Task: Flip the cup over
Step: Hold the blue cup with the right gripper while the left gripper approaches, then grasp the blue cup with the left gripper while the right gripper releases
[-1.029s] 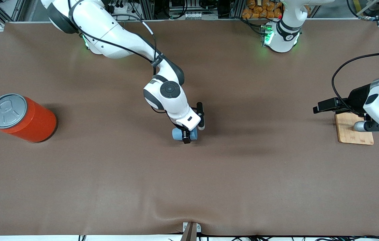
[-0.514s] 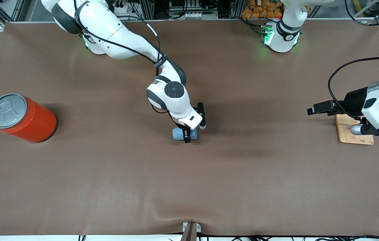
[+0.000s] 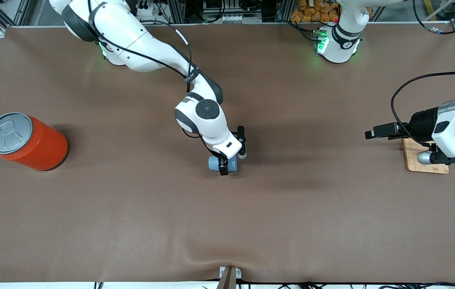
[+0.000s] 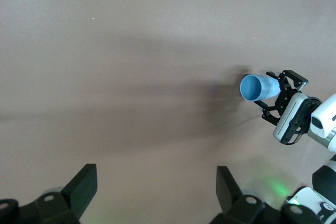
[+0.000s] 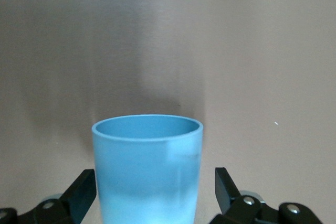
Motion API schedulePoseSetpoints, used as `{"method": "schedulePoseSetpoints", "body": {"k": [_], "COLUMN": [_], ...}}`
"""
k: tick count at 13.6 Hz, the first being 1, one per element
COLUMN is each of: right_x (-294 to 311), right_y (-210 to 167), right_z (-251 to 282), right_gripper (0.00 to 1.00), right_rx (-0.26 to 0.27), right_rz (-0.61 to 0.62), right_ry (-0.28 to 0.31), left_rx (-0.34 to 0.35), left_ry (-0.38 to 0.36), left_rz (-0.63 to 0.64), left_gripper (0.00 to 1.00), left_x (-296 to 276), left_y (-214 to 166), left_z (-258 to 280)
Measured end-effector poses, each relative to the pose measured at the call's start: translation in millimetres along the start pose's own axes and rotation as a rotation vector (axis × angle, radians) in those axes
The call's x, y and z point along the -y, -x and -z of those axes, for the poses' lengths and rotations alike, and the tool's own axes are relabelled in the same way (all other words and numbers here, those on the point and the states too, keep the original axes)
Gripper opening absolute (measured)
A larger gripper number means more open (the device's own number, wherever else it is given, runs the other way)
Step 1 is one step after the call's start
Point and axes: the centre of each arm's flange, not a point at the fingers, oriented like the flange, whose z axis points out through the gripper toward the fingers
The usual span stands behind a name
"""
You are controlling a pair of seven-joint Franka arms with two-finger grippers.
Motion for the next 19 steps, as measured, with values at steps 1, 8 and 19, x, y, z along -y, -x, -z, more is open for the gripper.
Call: {"method": "schedulePoseSetpoints", "body": {"k": [1,8,19], "right_x": [0,15,-42], "right_y": [1,-22,24], "right_z": [5,54,135], "right_gripper": [1.00,1.00,1.00], "right_rx": [0.033,0.095,0.121], "right_rz": [-0.067,-0.388,-0.860], "right_ry": [-0.026,-0.078,-0.042], "left_rx": [0.007,0.036,0.115], "left_ry": [0.013,0.173,0.493], "left_rz": [0.002,0.050,0.104], "left_gripper": [1.00,1.00,1.00], "left_x": [0,4,-98], "left_y": [-1,-23,-52], "left_z": [-4,-36,-177]}}
